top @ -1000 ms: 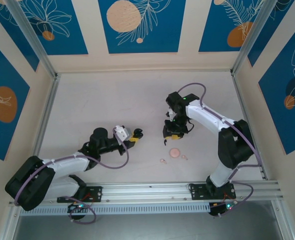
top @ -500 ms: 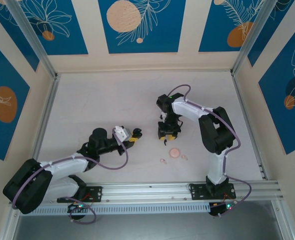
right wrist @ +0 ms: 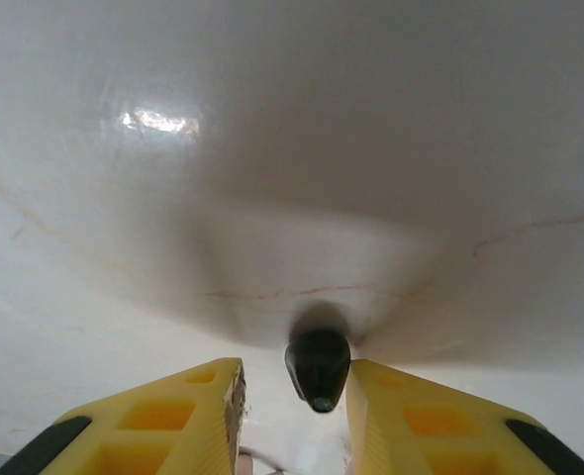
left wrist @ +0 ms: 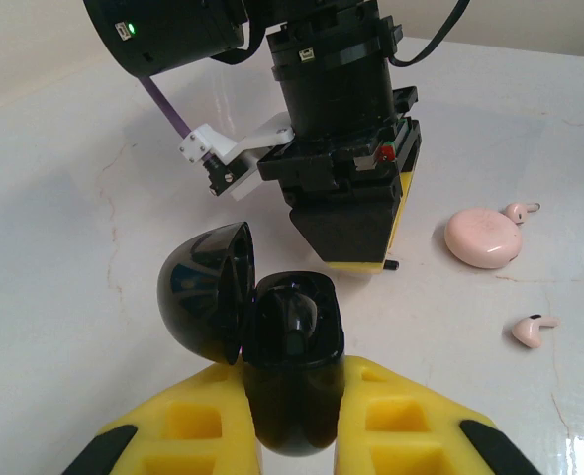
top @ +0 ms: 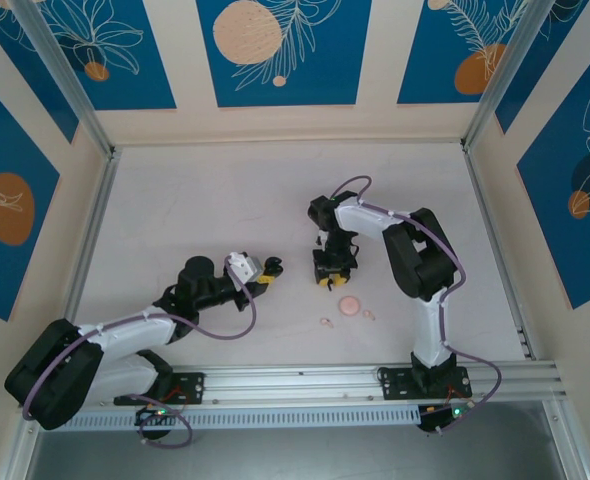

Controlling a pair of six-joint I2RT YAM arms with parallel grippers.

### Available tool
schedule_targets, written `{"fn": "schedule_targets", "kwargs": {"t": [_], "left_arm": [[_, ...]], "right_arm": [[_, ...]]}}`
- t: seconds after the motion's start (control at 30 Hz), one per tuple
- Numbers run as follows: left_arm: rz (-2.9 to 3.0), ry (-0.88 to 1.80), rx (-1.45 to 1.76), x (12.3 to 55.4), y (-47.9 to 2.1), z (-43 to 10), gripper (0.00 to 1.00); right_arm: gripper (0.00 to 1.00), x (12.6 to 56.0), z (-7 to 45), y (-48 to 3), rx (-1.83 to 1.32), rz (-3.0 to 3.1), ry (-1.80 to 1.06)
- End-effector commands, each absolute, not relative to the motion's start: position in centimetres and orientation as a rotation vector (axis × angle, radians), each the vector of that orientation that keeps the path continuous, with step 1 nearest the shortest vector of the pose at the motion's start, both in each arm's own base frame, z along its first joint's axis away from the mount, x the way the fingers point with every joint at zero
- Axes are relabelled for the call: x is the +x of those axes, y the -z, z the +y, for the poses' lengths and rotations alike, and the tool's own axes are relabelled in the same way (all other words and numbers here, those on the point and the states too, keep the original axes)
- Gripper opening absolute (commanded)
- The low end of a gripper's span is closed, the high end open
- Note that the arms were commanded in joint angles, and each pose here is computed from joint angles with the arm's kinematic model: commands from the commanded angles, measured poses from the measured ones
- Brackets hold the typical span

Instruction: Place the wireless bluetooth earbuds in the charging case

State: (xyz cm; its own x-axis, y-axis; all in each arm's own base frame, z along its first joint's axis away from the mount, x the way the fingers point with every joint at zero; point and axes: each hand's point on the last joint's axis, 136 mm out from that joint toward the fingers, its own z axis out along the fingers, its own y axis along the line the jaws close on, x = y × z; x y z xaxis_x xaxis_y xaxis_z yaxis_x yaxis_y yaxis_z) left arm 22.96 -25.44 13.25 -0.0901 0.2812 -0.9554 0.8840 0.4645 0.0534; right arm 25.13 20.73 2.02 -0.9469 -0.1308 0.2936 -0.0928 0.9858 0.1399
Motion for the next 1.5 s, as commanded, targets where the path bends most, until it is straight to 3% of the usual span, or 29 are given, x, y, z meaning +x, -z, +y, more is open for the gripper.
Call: {"fn": "schedule_targets", "kwargs": {"t": [0.0, 0.7, 1.47], "left_arm": [[1.607, 0.683, 1.050, 22.5, -13.4, -25.5, 0.08], [1.614, 0.676, 1.050, 22.6, -13.4, -25.5, 0.08], [1.615, 0.666, 1.051, 22.7, -13.6, -25.4, 0.08]], "right_arm": [[0.32, 25.6, 21.0, -1.7, 0.187, -2.833, 0.175], [0.35, 26.5, 20.0, -3.9, 0.284, -2.896, 0.070], [0.31, 26.1, 20.6, -1.8, 0.308, -2.841, 0.080]]}}
